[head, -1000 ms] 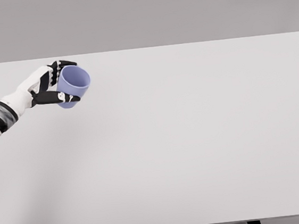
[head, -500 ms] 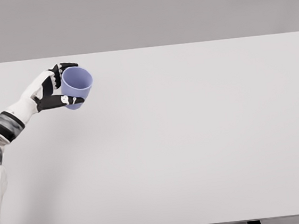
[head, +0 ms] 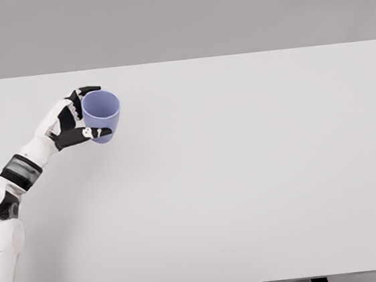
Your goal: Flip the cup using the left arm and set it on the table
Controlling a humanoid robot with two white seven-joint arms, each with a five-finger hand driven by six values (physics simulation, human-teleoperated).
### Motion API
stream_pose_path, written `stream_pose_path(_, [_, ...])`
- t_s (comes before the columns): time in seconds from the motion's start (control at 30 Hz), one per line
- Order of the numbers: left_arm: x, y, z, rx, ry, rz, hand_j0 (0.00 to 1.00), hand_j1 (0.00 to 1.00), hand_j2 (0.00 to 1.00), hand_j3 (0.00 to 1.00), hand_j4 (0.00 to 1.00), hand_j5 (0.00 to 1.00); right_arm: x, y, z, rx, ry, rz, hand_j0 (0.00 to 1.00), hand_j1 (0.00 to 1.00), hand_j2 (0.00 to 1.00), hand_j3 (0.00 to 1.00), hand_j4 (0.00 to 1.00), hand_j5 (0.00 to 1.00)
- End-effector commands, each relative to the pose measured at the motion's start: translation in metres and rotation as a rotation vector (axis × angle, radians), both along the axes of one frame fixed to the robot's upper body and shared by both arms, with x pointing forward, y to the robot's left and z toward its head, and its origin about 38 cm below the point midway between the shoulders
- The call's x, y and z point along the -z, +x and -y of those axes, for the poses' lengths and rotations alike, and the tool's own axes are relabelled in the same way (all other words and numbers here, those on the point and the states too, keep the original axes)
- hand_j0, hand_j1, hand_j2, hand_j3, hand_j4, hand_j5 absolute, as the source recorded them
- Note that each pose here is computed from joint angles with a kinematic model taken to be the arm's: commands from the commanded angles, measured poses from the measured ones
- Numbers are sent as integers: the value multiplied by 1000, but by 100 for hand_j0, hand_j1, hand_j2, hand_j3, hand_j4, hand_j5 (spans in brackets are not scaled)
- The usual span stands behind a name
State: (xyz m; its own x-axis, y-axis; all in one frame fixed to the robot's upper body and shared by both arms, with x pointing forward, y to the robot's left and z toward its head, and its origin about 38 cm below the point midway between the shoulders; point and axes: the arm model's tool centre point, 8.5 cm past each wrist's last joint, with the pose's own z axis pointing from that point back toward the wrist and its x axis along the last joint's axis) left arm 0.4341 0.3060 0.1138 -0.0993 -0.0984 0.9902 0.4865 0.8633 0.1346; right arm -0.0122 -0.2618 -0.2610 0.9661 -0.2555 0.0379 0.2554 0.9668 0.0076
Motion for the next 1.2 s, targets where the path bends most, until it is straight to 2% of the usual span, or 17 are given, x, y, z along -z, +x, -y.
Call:
stream_pose_path(0.0, [1,0,3,2,-29,3,66,66,66,66,66,66,0,0,0,0,1,-1,100,100,100,100,100,100])
stream_pose_path(0.1, [8,-4,2,-2,-88,-13,66,66,66,66,66,66,0,0,0,-2,0,0,100,100,100,100,100,100])
stream_pose_path(0.13, [12,-7,5,3,-101,0,65,65,65,65,65,65,0,0,0,0,0,0,100,100,100,100,100,100])
stream_pose_path(0.33, [12,-7,7,6,-127,8,65,65,65,65,65,65,0,0,0,0,0,0,100,100,100,100,100,100])
stream_pose_path(0.4, [16,-7,5,-1,-140,-6,66,66,66,66,66,66,0,0,0,1,0,0,100,100,100,100,100,100])
stream_pose_path(0.67, [28,-8,11,-6,-162,-36,66,66,66,66,66,66,0,0,0,0,0,0,100,100,100,100,100,100])
stream_pose_path(0.73, [36,-14,11,-8,-165,-55,66,66,66,66,66,66,0,0,0,-2,0,0,100,100,100,100,100,100])
stream_pose_path(1.17, [40,-16,14,-6,-169,-62,68,68,68,68,68,68,0,0,0,0,0,0,100,100,100,100,100,100])
